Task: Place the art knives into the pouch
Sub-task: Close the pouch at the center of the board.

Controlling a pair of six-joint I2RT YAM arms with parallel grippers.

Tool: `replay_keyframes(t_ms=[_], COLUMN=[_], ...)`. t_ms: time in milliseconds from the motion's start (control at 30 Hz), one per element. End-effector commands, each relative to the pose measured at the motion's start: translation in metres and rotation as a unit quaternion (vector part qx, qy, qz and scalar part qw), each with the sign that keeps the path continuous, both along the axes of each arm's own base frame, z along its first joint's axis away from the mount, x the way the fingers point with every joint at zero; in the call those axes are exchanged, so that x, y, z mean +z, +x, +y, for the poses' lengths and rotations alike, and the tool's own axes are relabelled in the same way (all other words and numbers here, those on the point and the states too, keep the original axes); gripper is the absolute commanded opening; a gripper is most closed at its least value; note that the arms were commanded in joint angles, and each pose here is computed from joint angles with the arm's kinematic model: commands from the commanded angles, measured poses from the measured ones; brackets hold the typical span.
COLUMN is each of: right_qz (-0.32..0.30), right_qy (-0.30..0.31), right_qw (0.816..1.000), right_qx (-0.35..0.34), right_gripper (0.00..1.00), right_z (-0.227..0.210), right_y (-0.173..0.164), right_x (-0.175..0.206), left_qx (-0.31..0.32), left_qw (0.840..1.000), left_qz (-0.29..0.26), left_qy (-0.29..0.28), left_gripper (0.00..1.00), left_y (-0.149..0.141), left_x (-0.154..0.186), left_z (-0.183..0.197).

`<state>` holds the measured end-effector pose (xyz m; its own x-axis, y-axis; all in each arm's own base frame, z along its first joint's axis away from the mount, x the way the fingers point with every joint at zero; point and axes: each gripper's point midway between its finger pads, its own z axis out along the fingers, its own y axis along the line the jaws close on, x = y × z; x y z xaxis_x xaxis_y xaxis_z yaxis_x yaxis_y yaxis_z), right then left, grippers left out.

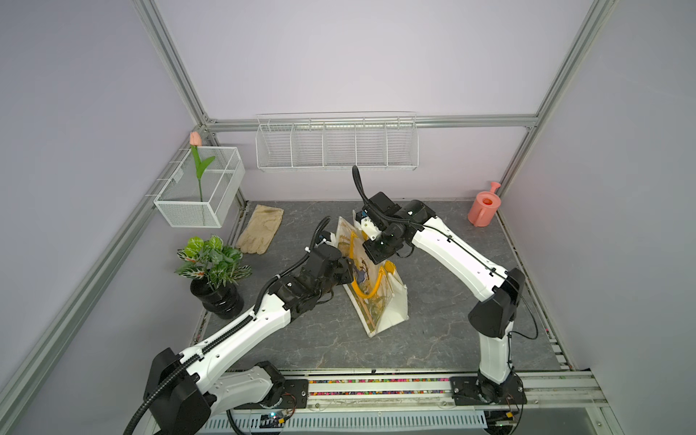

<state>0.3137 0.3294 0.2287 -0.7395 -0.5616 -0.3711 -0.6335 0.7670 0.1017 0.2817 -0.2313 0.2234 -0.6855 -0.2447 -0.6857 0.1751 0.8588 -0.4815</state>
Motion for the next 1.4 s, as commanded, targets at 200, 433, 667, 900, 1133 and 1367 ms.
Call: replay_keyframes(t_ms=[200, 433, 667, 900, 1133, 1367], right_qz=[-0.054, -0.076, -0.082, -0.065, -0.045, -0.116], right_qy=[-0.102, -0.094, -0.058, -0.058, -0.020, 0.034], right_qw=[0.987, 0.983, 0.975, 0.977, 0.989, 0.985], right_qx=[0.110, 0.140, 0.197, 0.196, 0.140, 0.121], right_gripper=[0.07, 0.07, 0.07, 0.07, 0.25, 0.58], right_z=[-0.018, -0.011, 0.001, -0.002, -0.010, -0.013], right_y=[0.028, 0.041, 0.031, 0.033, 0.049, 0.050], right_x=[0.007, 0.006, 0.019, 0.009, 0.008, 0.065], left_qx=[0.027, 0.040, 0.051, 0.050, 0.069, 0.094], left_qw=[0.999, 0.999, 0.998, 0.998, 0.996, 0.993], left_qz=[-0.011, -0.011, -0.012, -0.007, -0.010, -0.018], left_qy=[0.020, 0.018, 0.024, 0.026, 0.047, 0.065], left_gripper=[0.38, 0.38, 0.40, 0.40, 0.48, 0.69], left_y=[-0.012, -0.015, -0.014, -0.009, -0.005, -0.001], left_x=[0.007, 0.010, 0.011, 0.006, 0.008, 0.017], left_z=[0.033, 0.051, 0.063, 0.059, 0.077, 0.102])
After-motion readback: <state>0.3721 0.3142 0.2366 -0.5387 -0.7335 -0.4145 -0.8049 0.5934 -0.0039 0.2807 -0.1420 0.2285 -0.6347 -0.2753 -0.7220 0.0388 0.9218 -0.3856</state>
